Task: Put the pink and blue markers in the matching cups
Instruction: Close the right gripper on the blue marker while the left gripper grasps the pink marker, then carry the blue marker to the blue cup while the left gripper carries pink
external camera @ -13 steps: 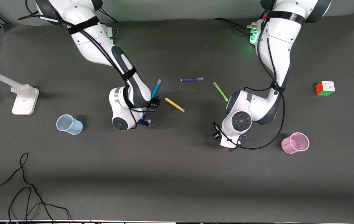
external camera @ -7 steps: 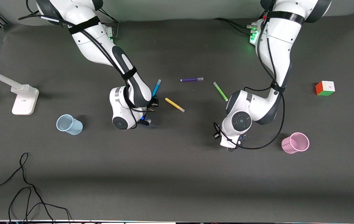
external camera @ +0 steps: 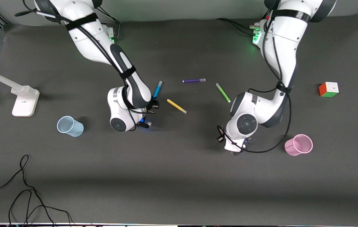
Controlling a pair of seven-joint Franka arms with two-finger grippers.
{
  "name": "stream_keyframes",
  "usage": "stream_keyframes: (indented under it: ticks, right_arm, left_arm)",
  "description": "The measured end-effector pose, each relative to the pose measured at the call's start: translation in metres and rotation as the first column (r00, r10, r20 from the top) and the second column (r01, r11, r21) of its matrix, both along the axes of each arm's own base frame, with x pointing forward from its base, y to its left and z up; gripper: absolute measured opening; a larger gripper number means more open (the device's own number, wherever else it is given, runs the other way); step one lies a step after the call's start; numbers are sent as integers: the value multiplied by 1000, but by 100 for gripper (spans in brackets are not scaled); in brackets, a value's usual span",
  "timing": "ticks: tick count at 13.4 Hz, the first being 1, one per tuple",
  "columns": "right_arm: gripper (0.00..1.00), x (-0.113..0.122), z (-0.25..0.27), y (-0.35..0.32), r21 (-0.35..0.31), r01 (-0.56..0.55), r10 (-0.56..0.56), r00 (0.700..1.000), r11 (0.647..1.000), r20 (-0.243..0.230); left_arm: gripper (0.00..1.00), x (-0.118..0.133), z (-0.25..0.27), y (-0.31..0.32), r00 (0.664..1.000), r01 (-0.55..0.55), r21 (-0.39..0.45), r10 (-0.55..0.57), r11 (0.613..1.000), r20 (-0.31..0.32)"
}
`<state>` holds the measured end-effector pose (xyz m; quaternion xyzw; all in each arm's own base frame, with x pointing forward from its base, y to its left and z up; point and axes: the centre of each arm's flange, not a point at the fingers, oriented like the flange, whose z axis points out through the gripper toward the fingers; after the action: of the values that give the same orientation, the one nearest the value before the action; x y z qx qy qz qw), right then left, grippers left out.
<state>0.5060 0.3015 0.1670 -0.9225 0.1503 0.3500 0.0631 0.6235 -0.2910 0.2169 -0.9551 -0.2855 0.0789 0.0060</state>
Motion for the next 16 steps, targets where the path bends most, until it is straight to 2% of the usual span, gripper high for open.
stream_keyframes:
  ticks: [2,4,6,8,10,13,14,16]
  right_arm:
    - [18,19,49,-27,-46,-46,49,996,998,70]
    - [18,39,110,-66,-96,-93,108,980,991,166]
    - [18,53,170,-107,-130,-152,183,945,980,271]
    - [18,62,218,-147,-150,-227,267,894,962,360]
    - [18,71,254,-187,-173,-311,356,822,934,444]
    - [18,87,279,-242,-217,-446,486,678,868,552]
    - [18,91,279,-264,-233,-481,518,633,845,575]
    - [18,92,266,-308,-270,-518,562,565,812,604]
  left_arm:
    - [16,23,53,25,997,43,0,-43,999,-60]
    - [16,45,124,75,987,100,-19,-102,995,-125]
    - [16,58,175,143,972,161,-63,-170,985,-165]
    - [16,63,192,213,961,180,-108,-198,978,-195]
    - [16,63,189,276,955,173,-151,-203,973,-216]
    - [16,64,165,344,959,124,-266,-184,956,-213]
    - [16,64,152,360,960,108,-300,-178,948,-217]
    - [16,64,126,371,958,77,-356,-168,931,-233]
